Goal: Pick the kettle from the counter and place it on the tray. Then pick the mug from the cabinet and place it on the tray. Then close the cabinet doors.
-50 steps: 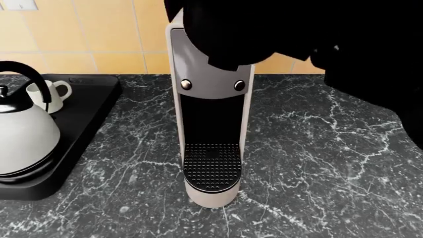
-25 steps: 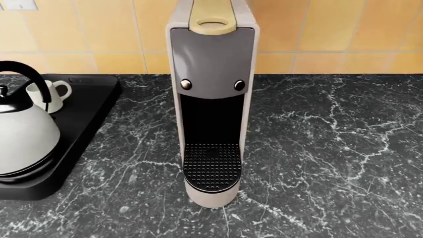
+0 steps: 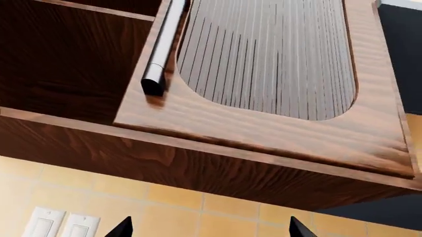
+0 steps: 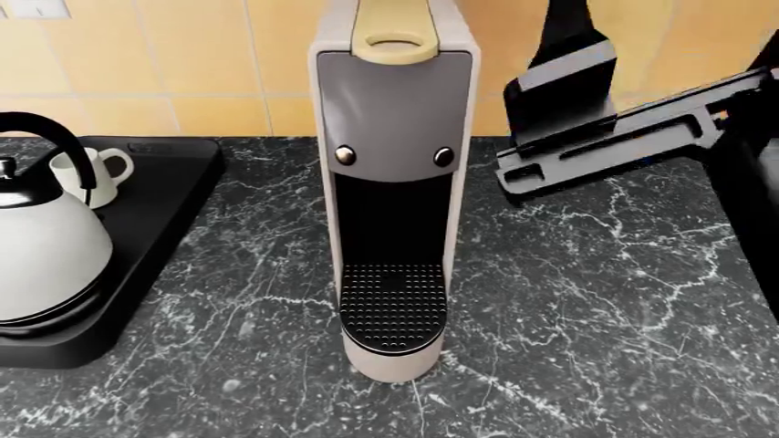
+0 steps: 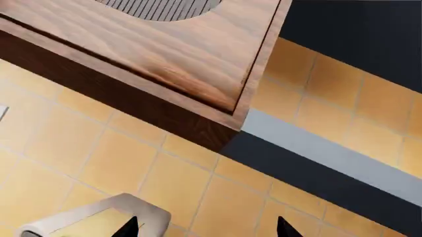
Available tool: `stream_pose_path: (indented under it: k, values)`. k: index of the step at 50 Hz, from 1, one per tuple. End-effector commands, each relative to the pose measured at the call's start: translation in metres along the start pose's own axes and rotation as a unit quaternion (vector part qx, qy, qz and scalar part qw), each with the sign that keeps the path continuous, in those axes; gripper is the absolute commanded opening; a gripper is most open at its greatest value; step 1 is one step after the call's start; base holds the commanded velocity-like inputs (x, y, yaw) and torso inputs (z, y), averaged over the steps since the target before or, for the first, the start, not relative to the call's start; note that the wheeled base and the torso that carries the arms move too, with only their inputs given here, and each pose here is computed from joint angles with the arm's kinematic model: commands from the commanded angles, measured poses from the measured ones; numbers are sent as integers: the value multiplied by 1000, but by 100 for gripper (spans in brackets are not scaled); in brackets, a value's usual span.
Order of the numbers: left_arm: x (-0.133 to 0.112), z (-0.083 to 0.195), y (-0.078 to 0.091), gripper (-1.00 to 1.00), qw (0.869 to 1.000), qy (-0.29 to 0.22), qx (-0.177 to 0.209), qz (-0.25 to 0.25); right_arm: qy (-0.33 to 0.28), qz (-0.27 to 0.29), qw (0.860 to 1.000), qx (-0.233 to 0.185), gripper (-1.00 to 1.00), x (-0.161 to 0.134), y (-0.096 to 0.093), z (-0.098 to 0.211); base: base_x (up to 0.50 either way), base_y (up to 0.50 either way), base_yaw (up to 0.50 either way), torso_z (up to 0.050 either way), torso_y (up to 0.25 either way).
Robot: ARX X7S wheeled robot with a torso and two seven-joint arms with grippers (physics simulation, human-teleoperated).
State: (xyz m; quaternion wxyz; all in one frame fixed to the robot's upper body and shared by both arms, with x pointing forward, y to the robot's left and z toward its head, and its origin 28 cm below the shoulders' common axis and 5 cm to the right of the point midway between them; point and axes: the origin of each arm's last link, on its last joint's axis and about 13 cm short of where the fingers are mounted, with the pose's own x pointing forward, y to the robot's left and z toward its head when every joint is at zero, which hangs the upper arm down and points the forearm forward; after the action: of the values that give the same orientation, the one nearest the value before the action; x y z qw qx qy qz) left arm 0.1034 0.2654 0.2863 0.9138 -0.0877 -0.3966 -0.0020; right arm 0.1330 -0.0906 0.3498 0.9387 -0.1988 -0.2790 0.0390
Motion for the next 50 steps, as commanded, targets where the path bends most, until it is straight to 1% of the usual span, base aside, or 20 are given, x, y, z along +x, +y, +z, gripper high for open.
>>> stream_pose_path:
  k: [1,2,3,4,20,33,50]
  values:
    - [5,17,-7,100,1000,-24,9,-5,31,-69,997,24,100,-71,-21,-67,1,500,0,0,0]
    - [5,17,-7,100,1000,-25,11,-6,6,-131,990,43,100,-73,-28,-65,1,500,0,0,0]
    - [5,18,-7,100,1000,-27,12,-6,-20,-193,979,61,100,-76,-36,-62,1,500,0,0,0]
    - [5,19,-7,100,999,-29,13,-5,-26,-212,975,66,100,-77,-38,-62,1,500,0,0,0]
    - [5,19,-7,100,999,-30,17,-9,-12,-216,974,71,100,-75,-36,-64,1,500,0,0,0]
    - [4,20,-8,100,999,-30,16,-11,-12,-216,973,75,100,-77,-36,-65,1,500,0,0,0]
    - [6,20,-7,100,999,-27,16,-9,-8,-214,974,78,100,-72,-33,-65,1,500,0,0,0]
